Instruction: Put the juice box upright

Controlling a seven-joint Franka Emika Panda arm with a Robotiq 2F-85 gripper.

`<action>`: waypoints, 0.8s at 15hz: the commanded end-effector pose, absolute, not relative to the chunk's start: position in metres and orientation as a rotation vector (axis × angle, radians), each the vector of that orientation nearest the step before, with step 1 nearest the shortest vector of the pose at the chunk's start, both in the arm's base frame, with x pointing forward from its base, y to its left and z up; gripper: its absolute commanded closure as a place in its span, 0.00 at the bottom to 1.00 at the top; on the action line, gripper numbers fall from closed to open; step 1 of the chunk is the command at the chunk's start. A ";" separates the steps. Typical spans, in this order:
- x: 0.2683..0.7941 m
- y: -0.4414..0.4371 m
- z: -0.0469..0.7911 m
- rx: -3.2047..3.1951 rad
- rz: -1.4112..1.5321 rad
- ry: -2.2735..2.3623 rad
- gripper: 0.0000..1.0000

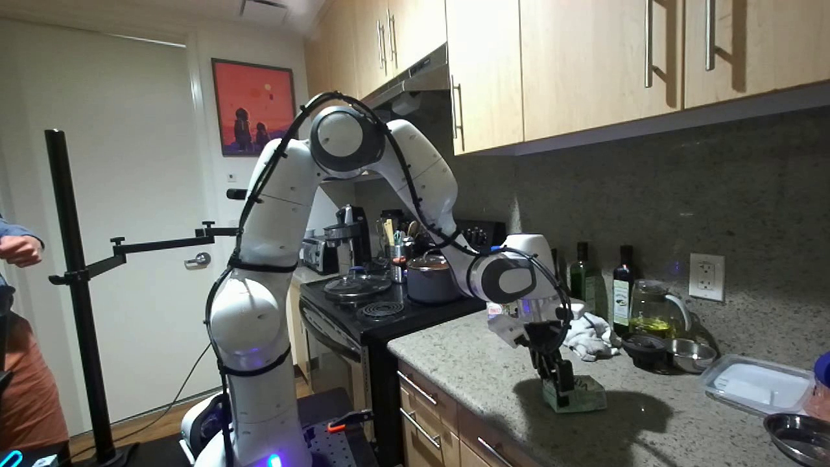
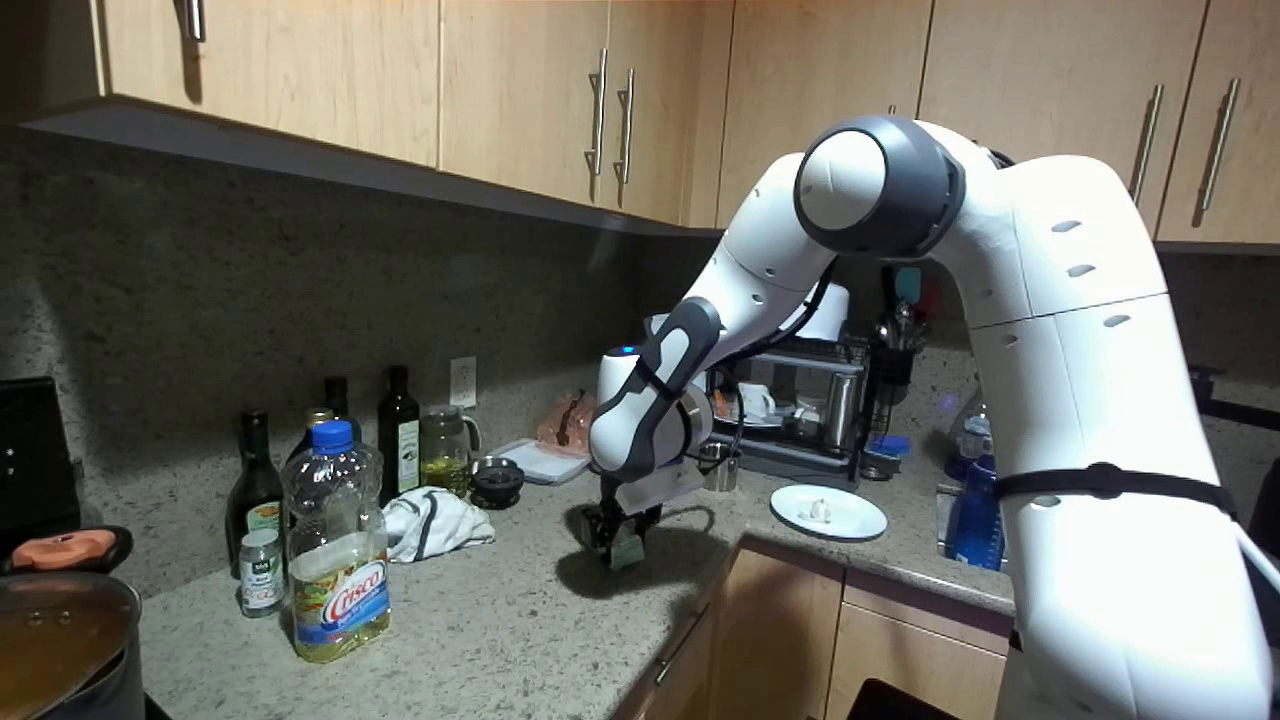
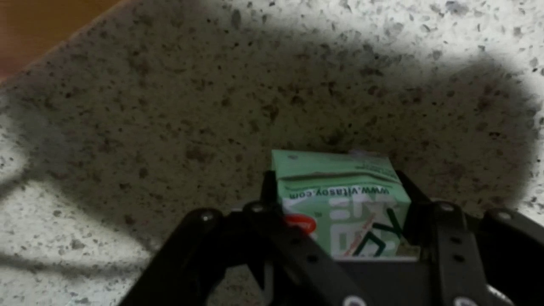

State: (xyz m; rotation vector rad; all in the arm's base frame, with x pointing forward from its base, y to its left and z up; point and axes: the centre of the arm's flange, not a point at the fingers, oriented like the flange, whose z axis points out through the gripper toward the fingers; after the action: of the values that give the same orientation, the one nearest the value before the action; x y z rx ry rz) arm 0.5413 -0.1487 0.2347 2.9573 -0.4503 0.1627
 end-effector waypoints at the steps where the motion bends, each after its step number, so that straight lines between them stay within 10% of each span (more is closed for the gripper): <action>1: 0.541 -0.153 0.241 2.925 0.102 -0.415 0.45; 12: 0.540 -0.172 0.263 2.768 0.003 -0.272 0.46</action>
State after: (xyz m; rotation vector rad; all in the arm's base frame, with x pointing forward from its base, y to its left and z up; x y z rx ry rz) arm 0.5395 -0.1705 0.2432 2.8243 -0.2759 0.0236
